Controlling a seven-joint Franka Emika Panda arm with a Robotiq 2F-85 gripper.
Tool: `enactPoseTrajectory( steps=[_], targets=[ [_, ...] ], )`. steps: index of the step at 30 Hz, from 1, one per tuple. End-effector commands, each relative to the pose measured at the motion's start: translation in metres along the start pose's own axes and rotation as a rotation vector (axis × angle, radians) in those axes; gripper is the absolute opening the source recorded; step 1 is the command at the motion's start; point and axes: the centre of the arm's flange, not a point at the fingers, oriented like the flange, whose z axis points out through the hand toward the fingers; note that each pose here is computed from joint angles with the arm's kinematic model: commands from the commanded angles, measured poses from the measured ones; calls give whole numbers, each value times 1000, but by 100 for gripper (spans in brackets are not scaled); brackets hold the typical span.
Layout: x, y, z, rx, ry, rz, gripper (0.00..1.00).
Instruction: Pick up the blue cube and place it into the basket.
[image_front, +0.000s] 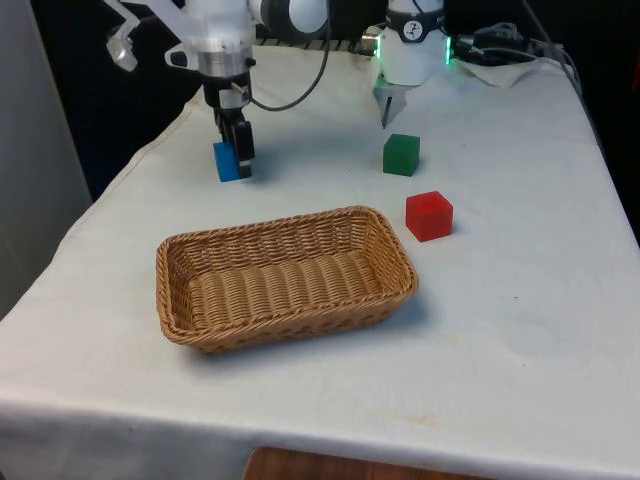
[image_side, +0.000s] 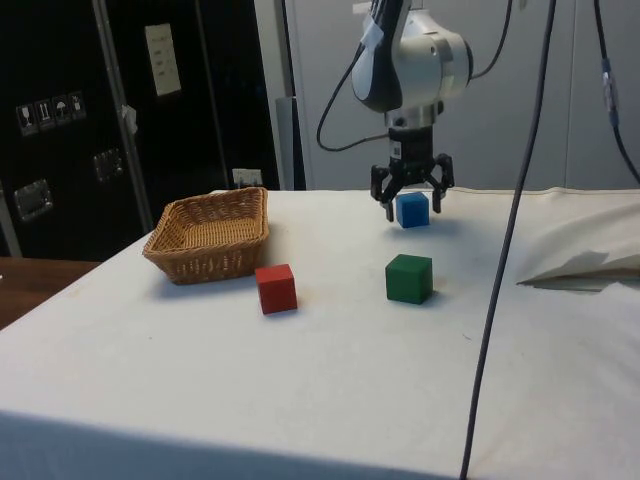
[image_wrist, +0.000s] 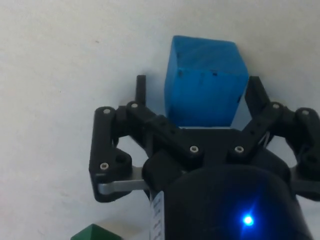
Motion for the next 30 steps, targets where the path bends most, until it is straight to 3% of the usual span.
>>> enactPoseTrajectory(
  steps=[1,3,5,7,8,9,18,24,25,30],
  targets=[
    [2,0,0,9,-3,-1,90],
    [3,-1,0,8,-2,-3,69],
    [4,0,0,5,-2,-3,29],
    [2,0,1,-3,1,-1,7],
    [4,0,0,5,-2,-3,7],
    [4,0,1,5,-1,-3,0],
    [4,0,1,4,-3,-3,1],
    [12,2,-21,13,8,-22,1],
    [12,1,-17,17,13,-19,1],
    [15,2,-40,24,13,-49,1]
  ],
)
